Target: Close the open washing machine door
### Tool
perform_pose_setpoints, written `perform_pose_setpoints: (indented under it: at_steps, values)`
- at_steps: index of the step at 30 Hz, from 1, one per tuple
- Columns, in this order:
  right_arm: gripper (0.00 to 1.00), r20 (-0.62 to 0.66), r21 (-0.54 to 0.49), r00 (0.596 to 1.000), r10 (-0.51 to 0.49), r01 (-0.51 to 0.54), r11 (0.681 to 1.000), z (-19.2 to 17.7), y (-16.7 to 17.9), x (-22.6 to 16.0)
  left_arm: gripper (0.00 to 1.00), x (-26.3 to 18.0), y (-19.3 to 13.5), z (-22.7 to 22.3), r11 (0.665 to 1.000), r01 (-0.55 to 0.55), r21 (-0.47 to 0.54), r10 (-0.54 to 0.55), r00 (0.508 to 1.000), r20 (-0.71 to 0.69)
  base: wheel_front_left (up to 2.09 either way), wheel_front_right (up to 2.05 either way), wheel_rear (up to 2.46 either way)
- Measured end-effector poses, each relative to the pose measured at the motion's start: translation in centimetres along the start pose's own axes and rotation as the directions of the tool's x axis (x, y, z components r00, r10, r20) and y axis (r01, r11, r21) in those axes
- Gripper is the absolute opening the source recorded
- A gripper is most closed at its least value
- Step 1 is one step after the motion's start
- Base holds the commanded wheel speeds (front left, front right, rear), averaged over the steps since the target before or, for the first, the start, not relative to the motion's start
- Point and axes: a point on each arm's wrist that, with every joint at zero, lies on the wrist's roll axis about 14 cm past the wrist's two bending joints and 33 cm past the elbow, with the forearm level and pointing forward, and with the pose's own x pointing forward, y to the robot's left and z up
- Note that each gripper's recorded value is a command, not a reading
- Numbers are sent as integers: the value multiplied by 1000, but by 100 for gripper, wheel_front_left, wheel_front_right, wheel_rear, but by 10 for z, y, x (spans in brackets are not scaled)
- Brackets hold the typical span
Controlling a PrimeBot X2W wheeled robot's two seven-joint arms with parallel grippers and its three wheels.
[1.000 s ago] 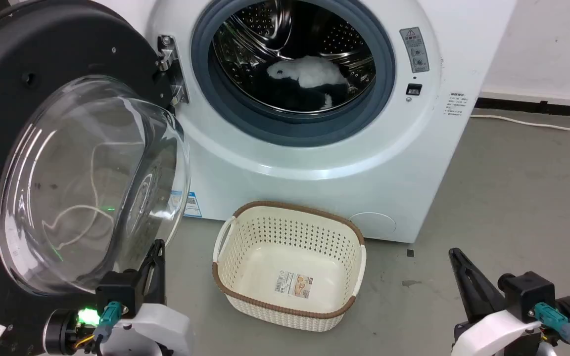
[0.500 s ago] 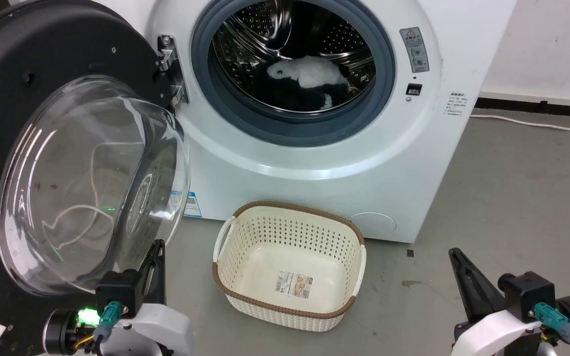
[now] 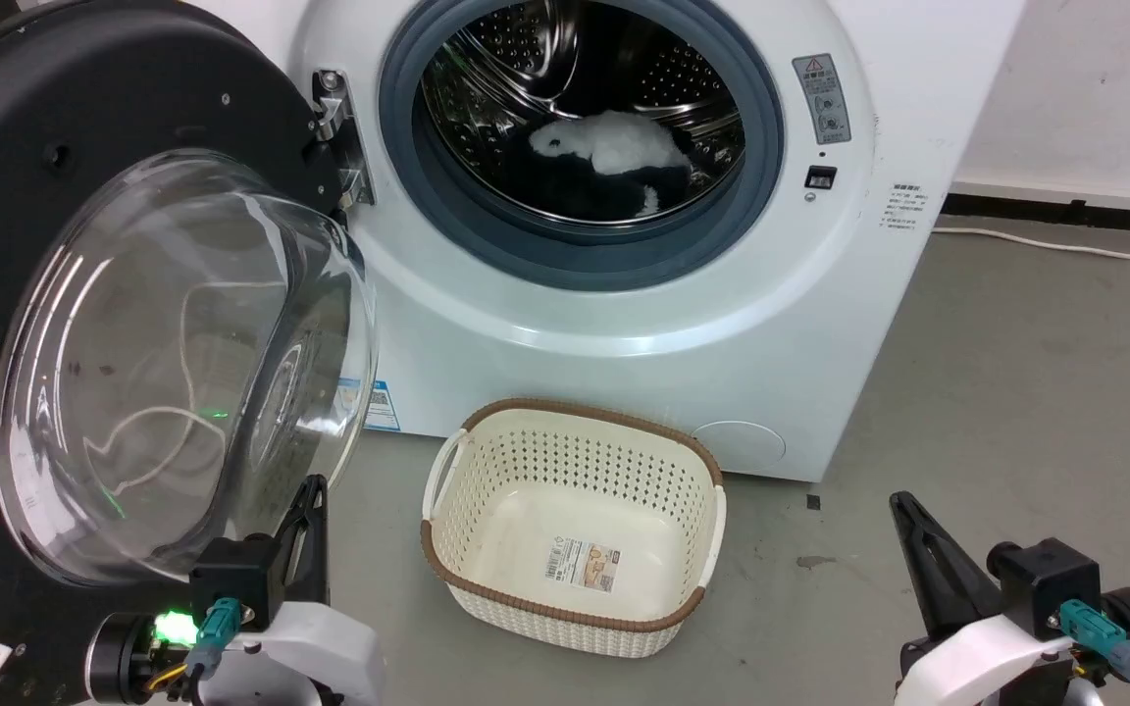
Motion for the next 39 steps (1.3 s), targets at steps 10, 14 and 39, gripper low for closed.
perform_pose_setpoints:
  at_steps: [10, 14, 39]
  values:
    - [0, 0, 0, 1000, 0, 0, 1000, 0, 0, 0, 0, 0, 0, 0, 1000, 0, 0, 0, 1000, 0, 0, 0, 0]
    - [0, 0, 0, 1000, 0, 0, 1000, 0, 0, 0, 0, 0, 0, 0, 1000, 0, 0, 0, 1000, 0, 0, 0, 0]
    - [100, 15, 58, 1000, 4, -5, 998, -3, 2, -4, 0, 0, -6, 2, 998, 20, -63, -19, 1000, 22, 0, 0, 0]
